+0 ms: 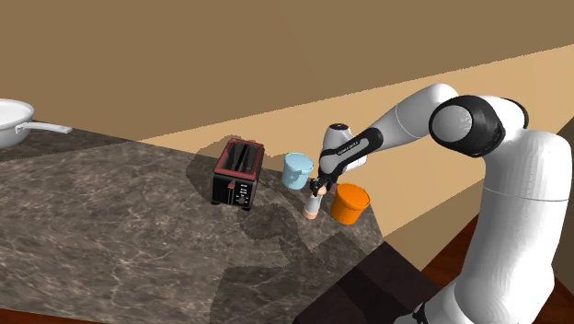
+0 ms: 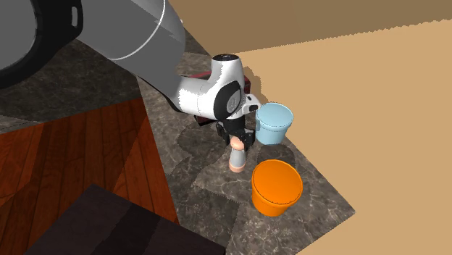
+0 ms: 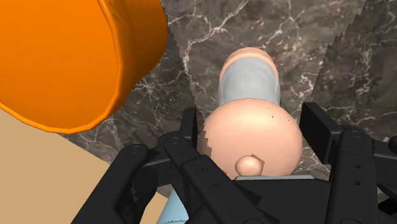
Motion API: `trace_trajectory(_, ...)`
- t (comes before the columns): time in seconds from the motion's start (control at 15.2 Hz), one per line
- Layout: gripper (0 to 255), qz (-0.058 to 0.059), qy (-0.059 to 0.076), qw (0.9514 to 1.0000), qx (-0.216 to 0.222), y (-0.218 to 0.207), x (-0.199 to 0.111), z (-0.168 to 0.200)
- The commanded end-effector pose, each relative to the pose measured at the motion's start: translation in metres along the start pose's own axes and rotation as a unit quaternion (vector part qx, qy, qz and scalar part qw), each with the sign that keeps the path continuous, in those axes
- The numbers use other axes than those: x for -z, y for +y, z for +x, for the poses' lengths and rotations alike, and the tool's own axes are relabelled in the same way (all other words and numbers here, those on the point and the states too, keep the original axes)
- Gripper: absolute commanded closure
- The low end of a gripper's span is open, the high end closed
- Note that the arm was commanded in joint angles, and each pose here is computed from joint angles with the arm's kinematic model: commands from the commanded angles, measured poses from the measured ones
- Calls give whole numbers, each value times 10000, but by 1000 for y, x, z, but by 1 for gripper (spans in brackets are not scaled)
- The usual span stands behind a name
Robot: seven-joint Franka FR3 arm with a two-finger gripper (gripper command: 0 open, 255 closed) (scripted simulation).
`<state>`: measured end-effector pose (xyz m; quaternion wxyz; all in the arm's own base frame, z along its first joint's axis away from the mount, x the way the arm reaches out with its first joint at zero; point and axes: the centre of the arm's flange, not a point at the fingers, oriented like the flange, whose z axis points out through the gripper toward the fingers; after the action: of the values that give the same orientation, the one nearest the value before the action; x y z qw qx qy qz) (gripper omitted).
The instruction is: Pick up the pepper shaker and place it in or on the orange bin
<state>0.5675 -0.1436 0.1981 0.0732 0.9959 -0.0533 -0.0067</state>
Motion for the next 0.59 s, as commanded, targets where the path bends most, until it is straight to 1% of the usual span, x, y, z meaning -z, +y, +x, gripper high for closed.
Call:
trace_trajectory(0.0,255,1,-3,10000,1,0,0,0)
trace_trajectory(0.33,255,1,-3,10000,1,0,0,0)
trace_trajectory(0.53,255,1,-3,10000,1,2,15,0)
